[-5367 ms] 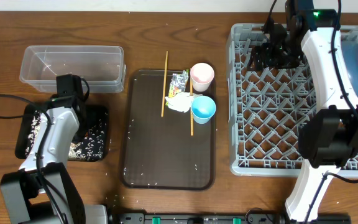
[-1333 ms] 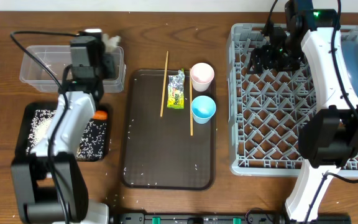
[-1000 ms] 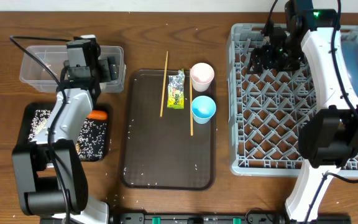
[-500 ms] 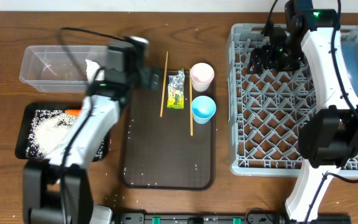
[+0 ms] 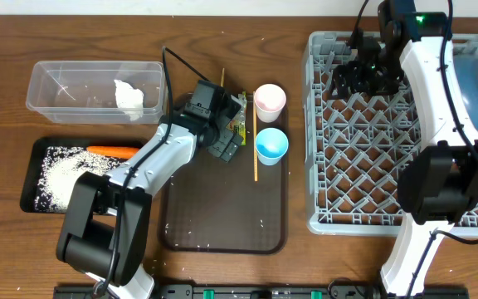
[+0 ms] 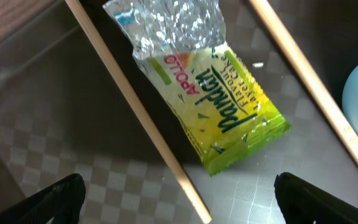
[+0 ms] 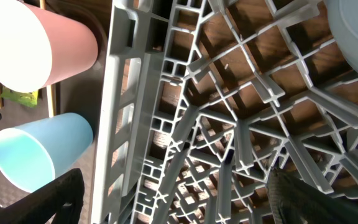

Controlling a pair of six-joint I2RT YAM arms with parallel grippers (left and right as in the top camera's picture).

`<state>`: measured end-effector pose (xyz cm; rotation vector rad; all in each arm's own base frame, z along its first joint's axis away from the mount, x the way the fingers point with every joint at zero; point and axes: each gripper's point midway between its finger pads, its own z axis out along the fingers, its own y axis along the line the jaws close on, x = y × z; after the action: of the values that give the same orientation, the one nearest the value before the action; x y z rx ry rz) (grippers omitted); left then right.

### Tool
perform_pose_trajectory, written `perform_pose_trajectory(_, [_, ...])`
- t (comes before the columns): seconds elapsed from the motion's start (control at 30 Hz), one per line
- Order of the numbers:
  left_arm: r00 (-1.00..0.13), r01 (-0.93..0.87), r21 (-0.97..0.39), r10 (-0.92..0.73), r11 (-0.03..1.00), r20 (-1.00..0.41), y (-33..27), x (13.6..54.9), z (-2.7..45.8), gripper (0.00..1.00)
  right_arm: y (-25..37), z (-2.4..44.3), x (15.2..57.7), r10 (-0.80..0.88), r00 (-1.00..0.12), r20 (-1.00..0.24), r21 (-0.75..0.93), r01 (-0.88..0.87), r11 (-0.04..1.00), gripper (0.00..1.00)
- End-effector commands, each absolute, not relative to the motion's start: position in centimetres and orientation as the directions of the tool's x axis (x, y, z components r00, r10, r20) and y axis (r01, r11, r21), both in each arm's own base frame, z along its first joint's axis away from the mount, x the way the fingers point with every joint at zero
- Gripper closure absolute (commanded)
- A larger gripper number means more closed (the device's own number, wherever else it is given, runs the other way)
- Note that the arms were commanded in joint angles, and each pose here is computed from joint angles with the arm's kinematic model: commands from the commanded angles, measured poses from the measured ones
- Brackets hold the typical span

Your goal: Sort waste into correct bins and load items into the dishwasher rack

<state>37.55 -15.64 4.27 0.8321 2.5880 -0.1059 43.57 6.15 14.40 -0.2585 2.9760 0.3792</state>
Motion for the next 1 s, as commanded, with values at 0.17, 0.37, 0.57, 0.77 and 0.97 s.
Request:
perform_pose_trajectory(0.17, [-0.719, 0.616, 0.040, 0.582, 0.787, -0.381, -15.8, 36.9, 3.3, 0.02, 6.3, 16.0, 43.5, -0.168, -0.967, -0.191, 0.229, -0.210, 0.950, 0.12])
perform_pose_trajectory(0.37, [-0.696, 0.670, 0.018, 0.636, 0.742, -0.332, -16.3, 36.1, 1.0, 0.02, 6.3, 16.0, 43.5, -0.168, -0.967, -0.192, 0.229, -0.210, 0.950, 0.12])
perform_pose_trajectory(0.57, [-0.682, 0.696, 0.019, 0.669, 0.718, -0.295, -17.0, 35.5, -1.0, 0.02, 6.3, 16.0, 43.6, -0.168, -0.967, -0.194, 0.229, -0.211, 0.950, 0.12])
perform_pose_trajectory(0.77, [-0.700, 0.650, 0.107, 0.647, 0.752, -0.302, -16.2, 37.0, -0.8, 0.05, 6.3, 16.0, 43.7, -0.168, -0.966, -0.199, 0.227, -0.212, 0.950, 0.12])
perform_pose_trajectory(0.97, [-0.697, 0.604, 0.182, 0.625, 0.776, -0.352, -16.3, 38.4, 1.8, 0.05, 6.3, 16.0, 43.8, -0.175, -0.963, -0.204, 0.225, -0.220, 0.949, 0.12])
